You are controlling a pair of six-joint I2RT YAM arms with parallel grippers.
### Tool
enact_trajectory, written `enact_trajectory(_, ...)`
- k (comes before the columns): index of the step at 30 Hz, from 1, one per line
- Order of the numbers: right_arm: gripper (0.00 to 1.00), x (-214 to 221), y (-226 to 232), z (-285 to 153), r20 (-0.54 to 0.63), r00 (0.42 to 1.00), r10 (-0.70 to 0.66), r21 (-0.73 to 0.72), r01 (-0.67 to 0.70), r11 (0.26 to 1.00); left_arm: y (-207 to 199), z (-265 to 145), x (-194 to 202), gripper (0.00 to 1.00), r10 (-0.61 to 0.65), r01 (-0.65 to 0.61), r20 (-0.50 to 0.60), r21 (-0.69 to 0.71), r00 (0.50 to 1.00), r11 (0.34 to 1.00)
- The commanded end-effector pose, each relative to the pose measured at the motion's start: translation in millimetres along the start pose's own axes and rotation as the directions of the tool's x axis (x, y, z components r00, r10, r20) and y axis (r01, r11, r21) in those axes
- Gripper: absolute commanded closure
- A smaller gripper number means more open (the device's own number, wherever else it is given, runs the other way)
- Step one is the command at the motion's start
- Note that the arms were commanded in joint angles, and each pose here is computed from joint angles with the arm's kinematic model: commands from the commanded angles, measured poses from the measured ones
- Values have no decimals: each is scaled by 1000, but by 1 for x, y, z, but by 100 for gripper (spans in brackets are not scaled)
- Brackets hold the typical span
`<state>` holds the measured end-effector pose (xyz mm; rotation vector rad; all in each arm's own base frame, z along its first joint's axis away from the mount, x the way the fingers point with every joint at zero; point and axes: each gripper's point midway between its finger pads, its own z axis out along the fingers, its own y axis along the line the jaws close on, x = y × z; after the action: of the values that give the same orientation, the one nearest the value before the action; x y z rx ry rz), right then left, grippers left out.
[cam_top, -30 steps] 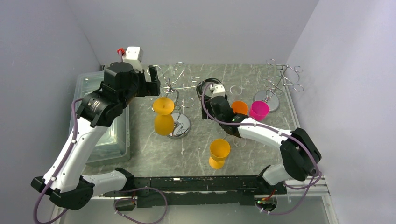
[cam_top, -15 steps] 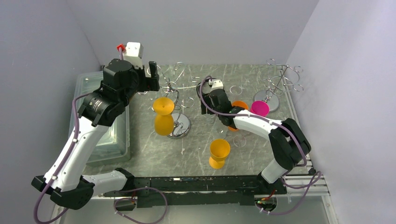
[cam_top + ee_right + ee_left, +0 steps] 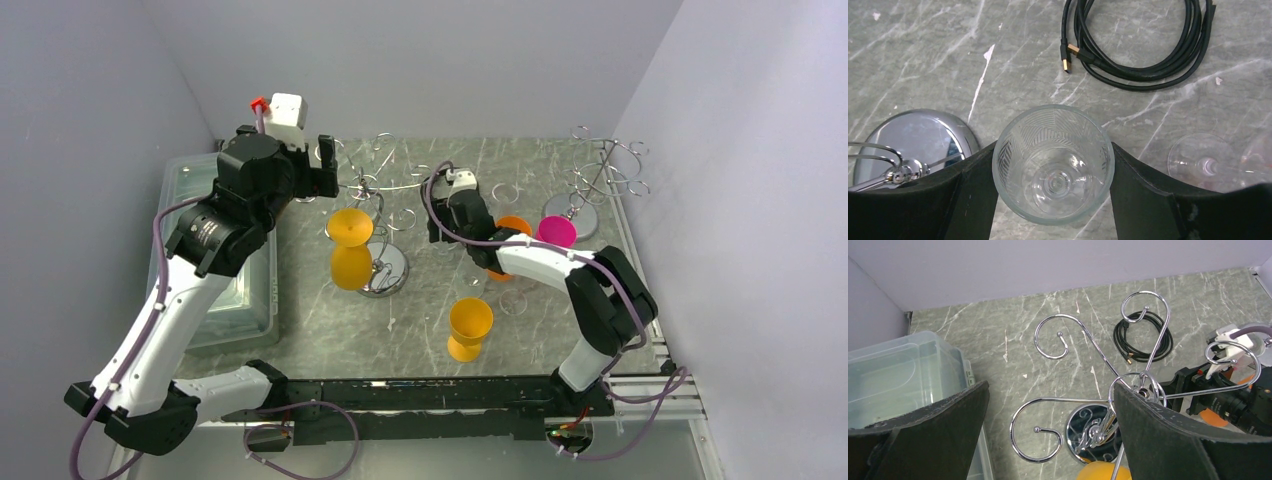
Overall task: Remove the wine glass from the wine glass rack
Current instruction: Place the wine glass at the center of the board.
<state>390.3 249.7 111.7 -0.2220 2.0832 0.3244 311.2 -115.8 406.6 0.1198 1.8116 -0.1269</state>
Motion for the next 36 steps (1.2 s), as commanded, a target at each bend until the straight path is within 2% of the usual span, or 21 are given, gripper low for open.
enact_trajectory(1, 41, -25, 9, 7, 97, 995, 9, -37, -5, 999, 3, -7, -20, 0, -6, 6, 82, -4, 997, 1000)
enact_trajectory(19, 19, -29, 6, -5, 110, 994, 7, -32, -3, 999, 2, -7, -19, 1, -9, 9, 75, 5, 997, 1000)
enact_trajectory(36, 18, -45, 6, -29, 140, 989, 36, -44, -30, 999, -2, -7, -16, 1, -28, 27, 56, 20, 998, 999)
